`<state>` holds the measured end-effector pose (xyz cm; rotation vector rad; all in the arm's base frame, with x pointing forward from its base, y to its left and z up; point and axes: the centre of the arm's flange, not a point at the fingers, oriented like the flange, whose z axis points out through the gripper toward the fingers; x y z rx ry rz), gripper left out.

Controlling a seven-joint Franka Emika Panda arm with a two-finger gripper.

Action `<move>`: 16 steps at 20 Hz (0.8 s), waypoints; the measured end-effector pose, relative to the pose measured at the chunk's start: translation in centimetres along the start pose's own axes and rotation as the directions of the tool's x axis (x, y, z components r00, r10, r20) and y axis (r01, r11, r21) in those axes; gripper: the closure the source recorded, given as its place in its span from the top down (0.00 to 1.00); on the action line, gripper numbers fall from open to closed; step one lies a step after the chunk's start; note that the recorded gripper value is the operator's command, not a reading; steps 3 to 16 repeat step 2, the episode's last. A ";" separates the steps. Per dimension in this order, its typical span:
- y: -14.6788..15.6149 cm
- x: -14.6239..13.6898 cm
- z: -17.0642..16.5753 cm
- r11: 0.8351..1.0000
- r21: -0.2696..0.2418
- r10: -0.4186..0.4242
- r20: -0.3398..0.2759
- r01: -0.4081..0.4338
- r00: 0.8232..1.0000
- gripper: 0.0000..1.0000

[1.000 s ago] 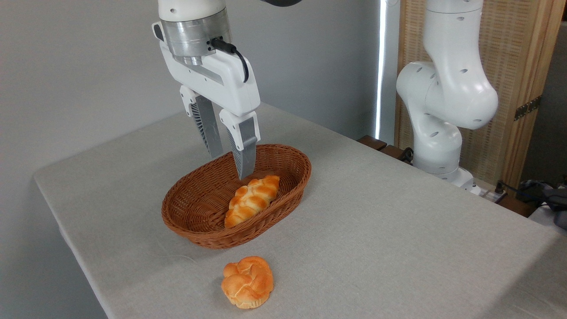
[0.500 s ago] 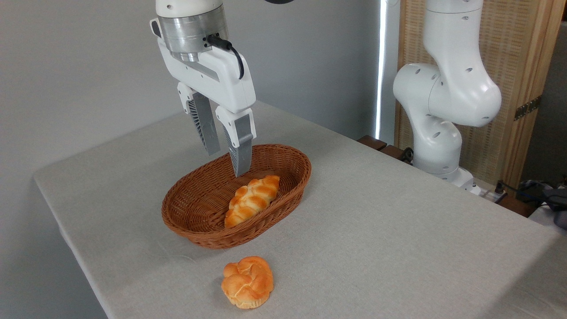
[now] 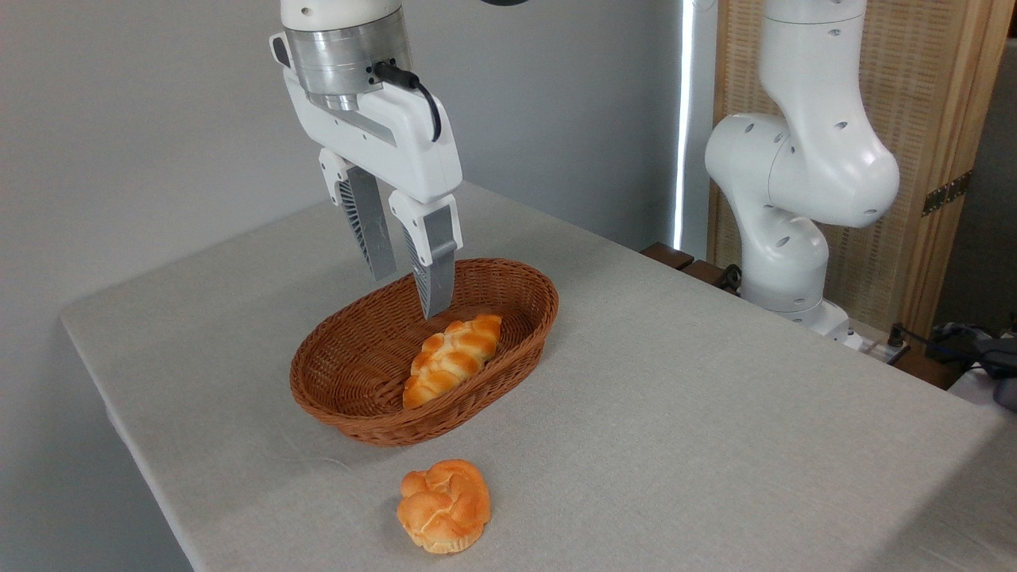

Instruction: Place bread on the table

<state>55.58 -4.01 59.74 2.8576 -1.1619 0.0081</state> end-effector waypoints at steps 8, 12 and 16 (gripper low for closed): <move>-0.2 -0.2 0.0 1.000 0.001 -0.005 0.000 0.005 1.000 1.00; -0.2 -0.2 0.0 1.000 0.001 -0.005 0.000 0.005 1.000 1.00; -0.2 -0.2 0.0 1.000 0.001 -0.005 0.000 0.005 1.000 1.00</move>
